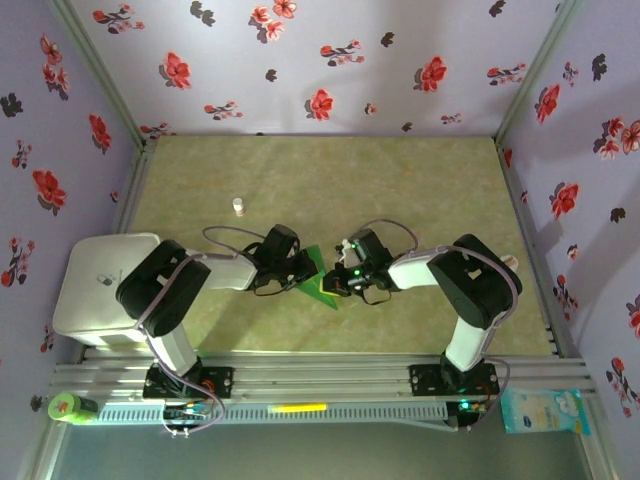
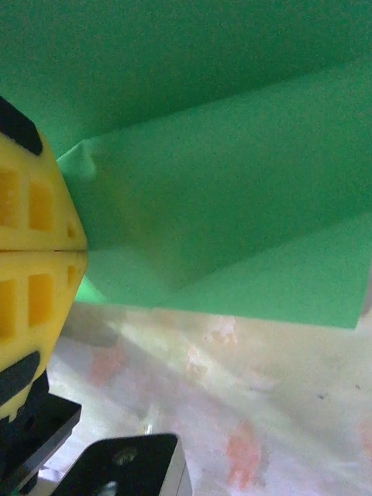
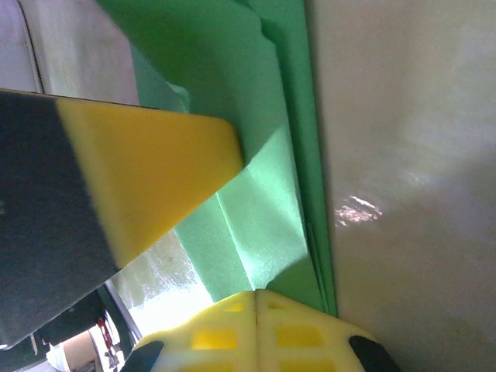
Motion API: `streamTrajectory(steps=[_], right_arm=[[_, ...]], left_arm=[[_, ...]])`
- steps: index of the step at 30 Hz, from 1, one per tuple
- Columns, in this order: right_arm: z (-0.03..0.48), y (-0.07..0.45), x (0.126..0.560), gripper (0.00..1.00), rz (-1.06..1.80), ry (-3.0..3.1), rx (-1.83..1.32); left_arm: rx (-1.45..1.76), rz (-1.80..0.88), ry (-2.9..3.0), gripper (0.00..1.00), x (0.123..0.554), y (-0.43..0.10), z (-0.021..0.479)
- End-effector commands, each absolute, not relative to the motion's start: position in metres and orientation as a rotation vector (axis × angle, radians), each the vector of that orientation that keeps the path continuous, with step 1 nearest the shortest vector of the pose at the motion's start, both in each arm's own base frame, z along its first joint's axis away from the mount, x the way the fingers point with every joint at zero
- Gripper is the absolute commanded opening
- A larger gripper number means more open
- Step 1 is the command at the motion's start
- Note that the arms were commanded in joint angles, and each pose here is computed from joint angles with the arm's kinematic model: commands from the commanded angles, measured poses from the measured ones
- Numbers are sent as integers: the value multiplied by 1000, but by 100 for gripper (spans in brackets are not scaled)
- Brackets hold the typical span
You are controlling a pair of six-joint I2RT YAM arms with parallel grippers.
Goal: Fold a paper plane with a square sheet of paper (pick it up from the middle)
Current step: Fourth fold the wing at the center of the table.
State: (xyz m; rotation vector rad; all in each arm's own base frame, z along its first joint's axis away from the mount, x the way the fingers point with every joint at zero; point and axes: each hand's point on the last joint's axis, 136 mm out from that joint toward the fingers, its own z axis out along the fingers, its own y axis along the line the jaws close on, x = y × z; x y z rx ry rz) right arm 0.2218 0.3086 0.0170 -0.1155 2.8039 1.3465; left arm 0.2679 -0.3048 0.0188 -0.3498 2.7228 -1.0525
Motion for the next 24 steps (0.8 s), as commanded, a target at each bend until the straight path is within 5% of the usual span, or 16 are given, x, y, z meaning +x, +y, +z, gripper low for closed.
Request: streamTrajectory(steps=[1,24], right_arm=[[-23,275,199,0,1154,2988,-16],[-36,266,189,0,1103,3039,-15]], left_arm=[[-362,-975,2745,7,272,-296,8],[-509,-796,2726,6,327,-226,-9]])
